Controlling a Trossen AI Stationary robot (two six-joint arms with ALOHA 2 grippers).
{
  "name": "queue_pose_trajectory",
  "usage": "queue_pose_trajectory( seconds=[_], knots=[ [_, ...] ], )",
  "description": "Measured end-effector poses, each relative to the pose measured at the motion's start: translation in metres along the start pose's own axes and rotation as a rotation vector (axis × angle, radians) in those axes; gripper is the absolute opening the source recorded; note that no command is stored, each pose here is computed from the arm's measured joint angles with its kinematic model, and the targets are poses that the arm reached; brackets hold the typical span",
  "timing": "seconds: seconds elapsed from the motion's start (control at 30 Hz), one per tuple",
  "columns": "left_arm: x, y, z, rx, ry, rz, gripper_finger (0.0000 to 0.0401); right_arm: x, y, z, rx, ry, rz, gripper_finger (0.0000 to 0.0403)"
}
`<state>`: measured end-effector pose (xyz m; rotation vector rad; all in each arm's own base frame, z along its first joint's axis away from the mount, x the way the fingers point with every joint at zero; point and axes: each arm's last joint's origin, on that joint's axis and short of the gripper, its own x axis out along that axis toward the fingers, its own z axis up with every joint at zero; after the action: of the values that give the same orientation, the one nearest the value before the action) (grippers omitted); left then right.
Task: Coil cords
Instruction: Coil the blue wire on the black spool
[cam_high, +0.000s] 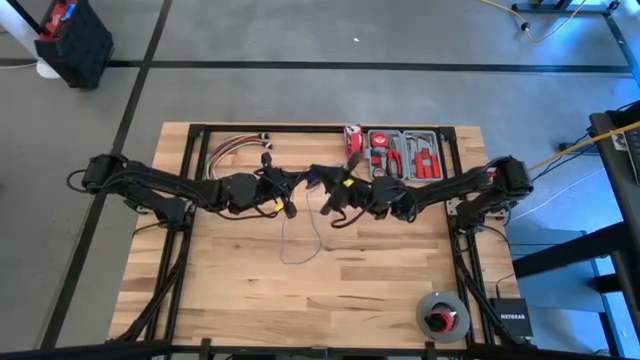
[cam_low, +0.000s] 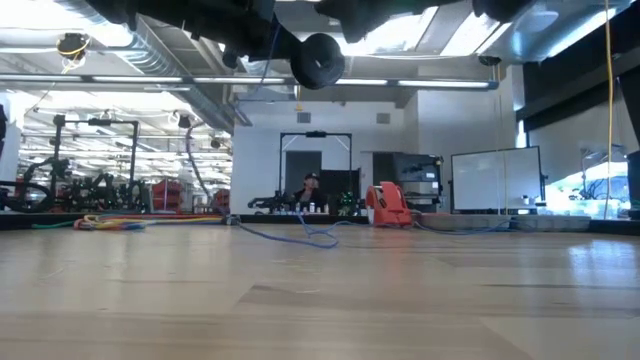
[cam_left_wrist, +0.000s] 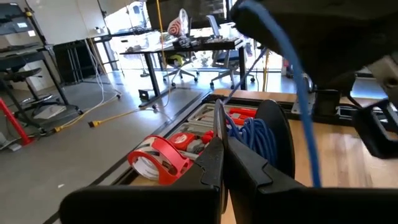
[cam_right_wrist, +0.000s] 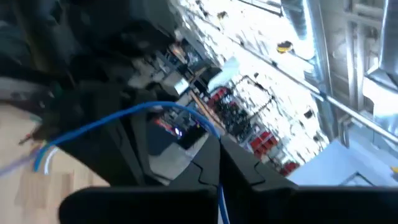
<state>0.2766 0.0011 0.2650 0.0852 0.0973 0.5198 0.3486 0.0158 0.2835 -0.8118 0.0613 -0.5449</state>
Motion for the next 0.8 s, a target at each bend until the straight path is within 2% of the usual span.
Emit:
queue_pose_trajectory(
  seconds=[0.13,0.43,0.8],
  knots=[
    [0.0,0.0,0.0,0.006,0.0,0.0,0.0003,-0.005,-0.008,0.0,-0.001,0.086,0.001,0.0005],
    [0.0,0.0,0.0,0.011,-0.001,0.001,0.0003,-0.015,-0.019,-0.002,0.086,0.191,0.037,0.0006],
    [0.0,0.0,0.0,0.01,-0.001,0.002,0.0003,-0.027,-0.003,-0.025,0.144,0.427,0.181,0.0014]
  ],
)
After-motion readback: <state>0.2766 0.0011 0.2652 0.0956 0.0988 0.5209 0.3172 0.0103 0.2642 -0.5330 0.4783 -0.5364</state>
